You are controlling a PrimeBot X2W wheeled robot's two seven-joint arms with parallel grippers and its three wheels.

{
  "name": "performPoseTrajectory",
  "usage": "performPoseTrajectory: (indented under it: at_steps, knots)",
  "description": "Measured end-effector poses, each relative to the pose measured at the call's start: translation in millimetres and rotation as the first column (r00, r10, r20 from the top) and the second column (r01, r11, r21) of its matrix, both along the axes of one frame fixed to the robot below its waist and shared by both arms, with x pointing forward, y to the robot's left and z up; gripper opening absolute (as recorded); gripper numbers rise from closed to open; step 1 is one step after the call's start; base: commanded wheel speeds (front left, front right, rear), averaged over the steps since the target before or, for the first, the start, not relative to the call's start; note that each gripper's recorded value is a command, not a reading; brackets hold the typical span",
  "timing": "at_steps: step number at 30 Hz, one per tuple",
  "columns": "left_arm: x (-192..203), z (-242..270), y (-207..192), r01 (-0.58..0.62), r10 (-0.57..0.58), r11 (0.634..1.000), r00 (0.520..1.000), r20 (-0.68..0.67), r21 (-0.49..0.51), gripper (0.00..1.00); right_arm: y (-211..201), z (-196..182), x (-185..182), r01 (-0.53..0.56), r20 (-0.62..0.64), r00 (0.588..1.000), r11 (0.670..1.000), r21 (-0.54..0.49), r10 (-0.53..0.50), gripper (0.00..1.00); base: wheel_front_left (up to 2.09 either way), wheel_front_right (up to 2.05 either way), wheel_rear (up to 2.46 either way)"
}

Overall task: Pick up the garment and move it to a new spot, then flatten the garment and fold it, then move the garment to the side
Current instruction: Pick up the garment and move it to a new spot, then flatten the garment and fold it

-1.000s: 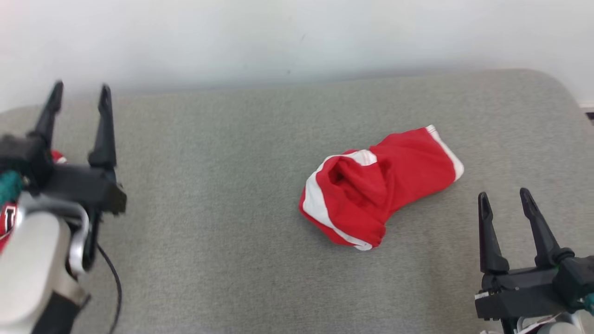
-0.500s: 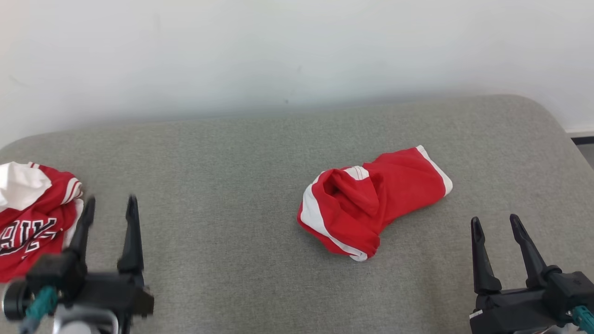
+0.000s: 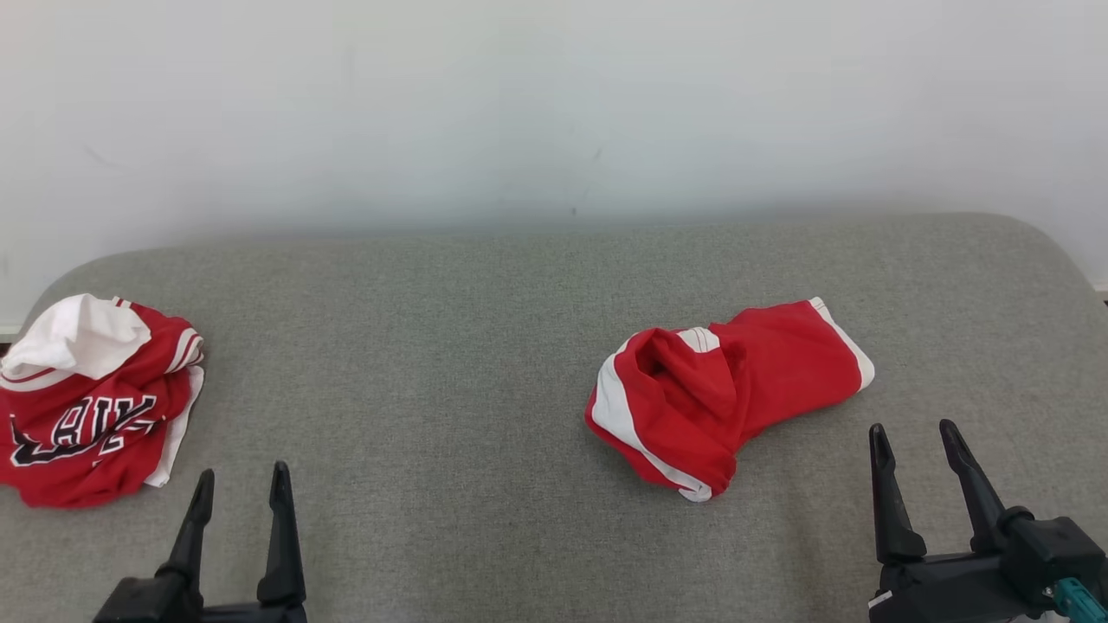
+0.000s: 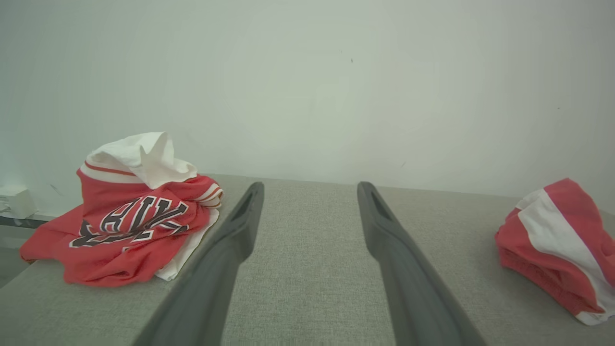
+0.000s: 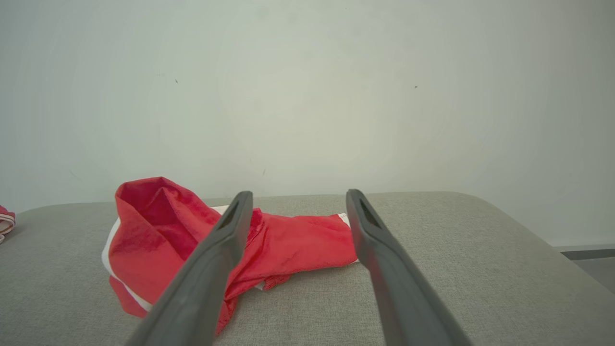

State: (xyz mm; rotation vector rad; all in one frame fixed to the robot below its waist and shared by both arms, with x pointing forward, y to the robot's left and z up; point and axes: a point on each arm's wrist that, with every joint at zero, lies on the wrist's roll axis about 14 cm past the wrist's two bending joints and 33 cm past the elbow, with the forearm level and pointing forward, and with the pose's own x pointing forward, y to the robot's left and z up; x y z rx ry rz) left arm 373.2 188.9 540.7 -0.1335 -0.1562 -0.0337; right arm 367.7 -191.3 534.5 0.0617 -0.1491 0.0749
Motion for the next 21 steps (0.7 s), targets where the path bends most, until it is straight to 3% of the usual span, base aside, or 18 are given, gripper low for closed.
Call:
performPoseTrajectory:
  at_steps: [21]
  knots:
    - [-19,-20,8,-0.05,0.049,0.999,0.998,-0.035,-0.015,1.0,16,-24,1,-0.046,-0.072,0.996,0.999,0.02,0.047,1.0,0.0,0.0,0.0]
